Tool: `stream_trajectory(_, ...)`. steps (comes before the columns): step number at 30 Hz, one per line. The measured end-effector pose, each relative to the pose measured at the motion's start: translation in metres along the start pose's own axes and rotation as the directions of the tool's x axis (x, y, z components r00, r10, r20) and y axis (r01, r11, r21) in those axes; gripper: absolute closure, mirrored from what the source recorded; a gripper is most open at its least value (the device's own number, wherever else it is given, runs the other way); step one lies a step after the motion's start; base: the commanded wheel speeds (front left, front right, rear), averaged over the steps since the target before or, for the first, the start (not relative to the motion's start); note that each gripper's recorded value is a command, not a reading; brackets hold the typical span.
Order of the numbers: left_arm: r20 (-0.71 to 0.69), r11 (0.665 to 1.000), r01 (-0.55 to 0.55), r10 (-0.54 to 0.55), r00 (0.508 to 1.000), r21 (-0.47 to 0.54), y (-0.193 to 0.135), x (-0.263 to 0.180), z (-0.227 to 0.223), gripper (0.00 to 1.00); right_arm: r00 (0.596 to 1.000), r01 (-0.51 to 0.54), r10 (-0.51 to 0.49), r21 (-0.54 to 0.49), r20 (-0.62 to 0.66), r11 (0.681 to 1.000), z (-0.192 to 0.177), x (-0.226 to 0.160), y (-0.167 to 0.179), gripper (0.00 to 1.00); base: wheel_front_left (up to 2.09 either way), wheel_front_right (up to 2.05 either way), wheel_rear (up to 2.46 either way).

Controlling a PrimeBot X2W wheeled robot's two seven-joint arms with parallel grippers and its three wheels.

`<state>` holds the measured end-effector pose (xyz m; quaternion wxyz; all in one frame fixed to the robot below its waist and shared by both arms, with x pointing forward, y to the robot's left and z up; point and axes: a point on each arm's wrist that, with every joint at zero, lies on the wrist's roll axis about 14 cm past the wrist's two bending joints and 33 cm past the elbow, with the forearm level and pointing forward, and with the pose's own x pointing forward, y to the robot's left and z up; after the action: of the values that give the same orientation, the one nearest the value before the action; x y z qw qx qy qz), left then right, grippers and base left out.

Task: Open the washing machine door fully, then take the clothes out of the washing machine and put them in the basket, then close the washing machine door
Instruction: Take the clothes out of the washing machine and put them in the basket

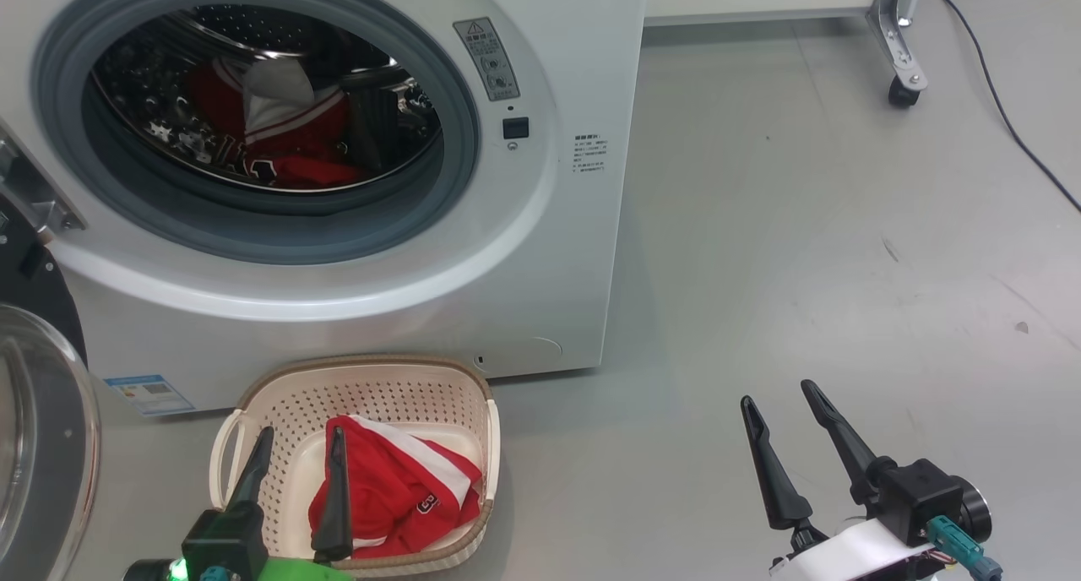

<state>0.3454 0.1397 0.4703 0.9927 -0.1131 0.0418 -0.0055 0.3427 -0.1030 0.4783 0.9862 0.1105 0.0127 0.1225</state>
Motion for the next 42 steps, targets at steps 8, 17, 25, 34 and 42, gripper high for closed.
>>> stream_trajectory(8,-0.109,1.0,0.003,-0.003,0.994,-0.006,-0.001,0.008,-0.026,0.0,1.0,0.008,-0.008,0.011,-0.018,1.0,-0.006,0.007,-0.004,0.0,0.0,0.0,0.0)
stream_trajectory(17,-0.176,0.999,0.02,-0.025,0.984,-0.03,-0.008,0.048,-0.041,0.0,0.999,0.015,-0.014,0.021,-0.039,1.0,-0.015,0.026,-0.011,0.0,0.0,0.0,0.0)
stream_trajectory(25,-0.247,0.999,0.03,-0.036,0.968,-0.029,-0.009,0.094,-0.058,0.0,0.998,0.027,-0.025,0.034,-0.06,0.999,-0.026,0.047,-0.022,0.0,0.0,0.0,0.0)
stream_trajectory(34,-0.292,0.997,0.061,-0.043,0.955,0.051,0.005,0.166,-0.059,0.0,0.996,0.061,-0.057,0.067,-0.065,0.996,-0.037,0.072,-0.041,0.0,0.0,0.0,0.0)
stream_trajectory(42,-0.399,0.991,0.06,-0.007,0.917,0.12,0.027,0.22,-0.076,0.0,0.992,0.101,-0.093,0.098,-0.084,0.99,-0.052,0.088,-0.06,0.0,0.0,0.0,0.0)
